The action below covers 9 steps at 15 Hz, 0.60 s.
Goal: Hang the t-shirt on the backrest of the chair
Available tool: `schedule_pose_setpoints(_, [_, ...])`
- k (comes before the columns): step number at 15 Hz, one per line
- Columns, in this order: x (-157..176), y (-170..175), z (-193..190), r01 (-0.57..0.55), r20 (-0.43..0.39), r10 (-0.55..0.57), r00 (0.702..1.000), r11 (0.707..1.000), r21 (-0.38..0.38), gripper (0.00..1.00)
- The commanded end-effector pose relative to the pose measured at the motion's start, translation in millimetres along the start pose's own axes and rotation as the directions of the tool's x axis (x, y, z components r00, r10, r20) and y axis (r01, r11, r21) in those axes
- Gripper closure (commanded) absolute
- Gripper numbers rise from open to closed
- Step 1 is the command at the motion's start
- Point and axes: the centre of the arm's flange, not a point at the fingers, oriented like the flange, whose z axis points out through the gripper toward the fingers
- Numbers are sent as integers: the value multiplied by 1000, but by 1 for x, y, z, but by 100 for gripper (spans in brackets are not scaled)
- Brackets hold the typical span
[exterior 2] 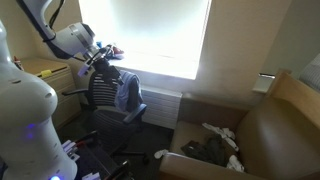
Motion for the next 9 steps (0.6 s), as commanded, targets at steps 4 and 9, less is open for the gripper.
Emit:
schedule_pose_setpoints(4, [28, 122, 147, -336, 184, 347, 920, 938, -87, 0])
schedule_pose_setpoints(9, [25, 132, 141, -330, 208, 347, 915, 937, -115, 0])
